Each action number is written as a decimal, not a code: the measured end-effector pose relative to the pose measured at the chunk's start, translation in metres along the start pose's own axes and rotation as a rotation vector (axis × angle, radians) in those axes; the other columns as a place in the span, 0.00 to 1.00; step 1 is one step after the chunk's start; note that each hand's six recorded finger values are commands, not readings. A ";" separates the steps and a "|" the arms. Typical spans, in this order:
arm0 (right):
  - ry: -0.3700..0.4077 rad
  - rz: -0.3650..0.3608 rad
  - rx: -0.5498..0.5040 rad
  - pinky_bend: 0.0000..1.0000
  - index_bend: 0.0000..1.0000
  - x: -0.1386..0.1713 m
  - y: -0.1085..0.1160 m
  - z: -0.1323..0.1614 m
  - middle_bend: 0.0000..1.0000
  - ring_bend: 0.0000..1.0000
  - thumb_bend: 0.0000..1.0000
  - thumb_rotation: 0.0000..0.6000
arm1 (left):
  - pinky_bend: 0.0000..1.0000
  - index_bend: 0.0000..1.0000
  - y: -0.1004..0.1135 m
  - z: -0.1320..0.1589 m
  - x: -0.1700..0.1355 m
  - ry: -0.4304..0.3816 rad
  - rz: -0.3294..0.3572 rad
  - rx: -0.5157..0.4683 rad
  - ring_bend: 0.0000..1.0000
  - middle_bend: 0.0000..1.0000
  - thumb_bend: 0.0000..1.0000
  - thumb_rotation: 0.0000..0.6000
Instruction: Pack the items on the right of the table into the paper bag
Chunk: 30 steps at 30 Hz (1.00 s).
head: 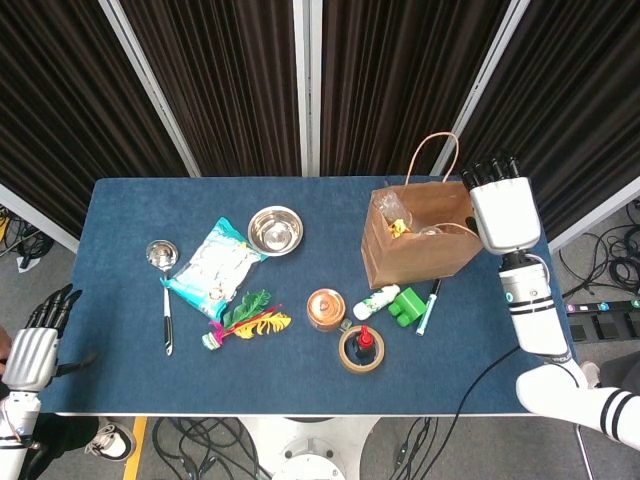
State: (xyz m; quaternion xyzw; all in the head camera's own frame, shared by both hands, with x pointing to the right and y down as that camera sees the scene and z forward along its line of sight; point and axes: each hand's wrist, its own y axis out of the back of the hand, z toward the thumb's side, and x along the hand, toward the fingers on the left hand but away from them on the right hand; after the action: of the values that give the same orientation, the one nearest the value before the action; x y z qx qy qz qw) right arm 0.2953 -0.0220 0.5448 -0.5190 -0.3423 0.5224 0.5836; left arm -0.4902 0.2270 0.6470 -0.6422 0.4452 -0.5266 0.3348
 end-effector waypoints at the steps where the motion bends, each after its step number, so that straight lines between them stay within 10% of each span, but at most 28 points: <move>1: 0.001 -0.004 -0.002 0.15 0.30 0.000 0.001 0.001 0.33 0.20 0.00 1.00 | 0.15 0.09 0.000 0.000 0.000 0.000 0.001 0.001 0.02 0.12 0.17 1.00; 12: 0.092 -0.177 -0.103 0.15 0.30 -0.004 0.047 0.034 0.33 0.21 0.00 1.00 | 0.15 0.09 0.003 0.001 0.001 -0.002 0.008 0.000 0.02 0.12 0.17 1.00; 21: 0.346 -0.315 -0.172 0.15 0.30 0.027 0.078 0.098 0.34 0.22 0.00 1.00 | 0.15 0.09 0.005 0.002 0.001 -0.004 0.009 0.002 0.02 0.12 0.17 1.00; 30: 0.581 -0.054 -0.105 0.16 0.30 0.090 0.012 0.126 0.34 0.22 0.00 1.00 | 0.15 0.09 0.002 0.004 0.001 -0.009 0.001 0.000 0.02 0.12 0.17 1.00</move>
State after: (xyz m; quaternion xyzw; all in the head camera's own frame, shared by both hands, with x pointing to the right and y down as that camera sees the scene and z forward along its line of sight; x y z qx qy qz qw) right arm 0.1936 0.0946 0.5489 -0.6670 -0.2012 0.3180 0.6430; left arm -0.4864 0.2253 0.6448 -0.6444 0.4439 -0.5236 0.3369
